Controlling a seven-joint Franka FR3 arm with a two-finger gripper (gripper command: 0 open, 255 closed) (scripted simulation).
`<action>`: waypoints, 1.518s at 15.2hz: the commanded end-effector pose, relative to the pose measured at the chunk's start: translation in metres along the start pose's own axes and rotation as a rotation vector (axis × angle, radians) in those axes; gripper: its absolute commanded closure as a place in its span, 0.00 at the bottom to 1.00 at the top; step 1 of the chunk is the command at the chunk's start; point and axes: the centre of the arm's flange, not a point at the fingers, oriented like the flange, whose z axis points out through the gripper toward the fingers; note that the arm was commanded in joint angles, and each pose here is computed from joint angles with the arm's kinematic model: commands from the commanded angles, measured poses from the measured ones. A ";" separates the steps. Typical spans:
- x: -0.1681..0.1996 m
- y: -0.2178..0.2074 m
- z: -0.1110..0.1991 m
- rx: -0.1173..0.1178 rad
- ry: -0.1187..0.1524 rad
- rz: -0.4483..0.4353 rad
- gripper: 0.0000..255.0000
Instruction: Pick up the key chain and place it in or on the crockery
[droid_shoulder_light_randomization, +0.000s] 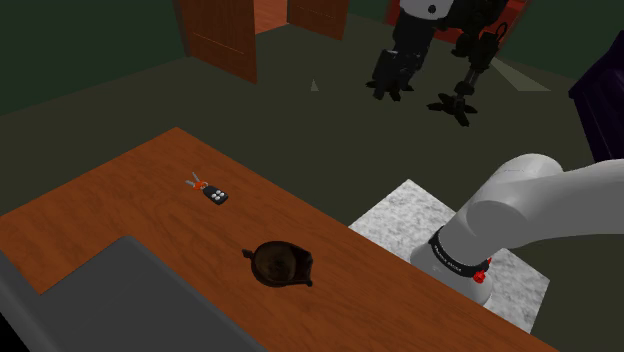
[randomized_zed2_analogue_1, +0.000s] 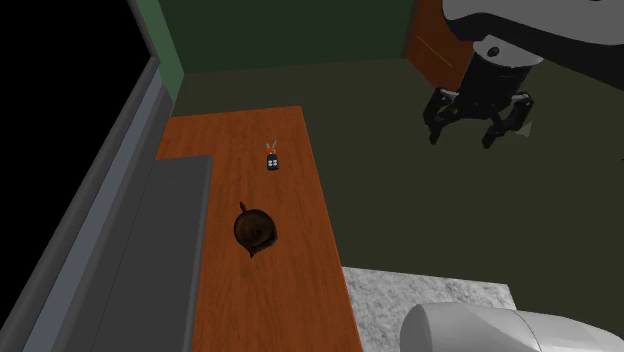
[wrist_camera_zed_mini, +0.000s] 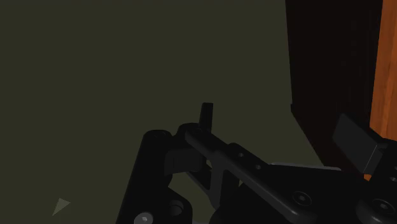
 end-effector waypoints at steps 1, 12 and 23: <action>0.000 0.000 0.000 0.000 0.000 0.000 0.00; 0.055 -0.125 0.055 -0.003 -0.021 -0.018 0.00; 0.106 -0.250 0.111 -0.005 -0.041 -0.036 0.00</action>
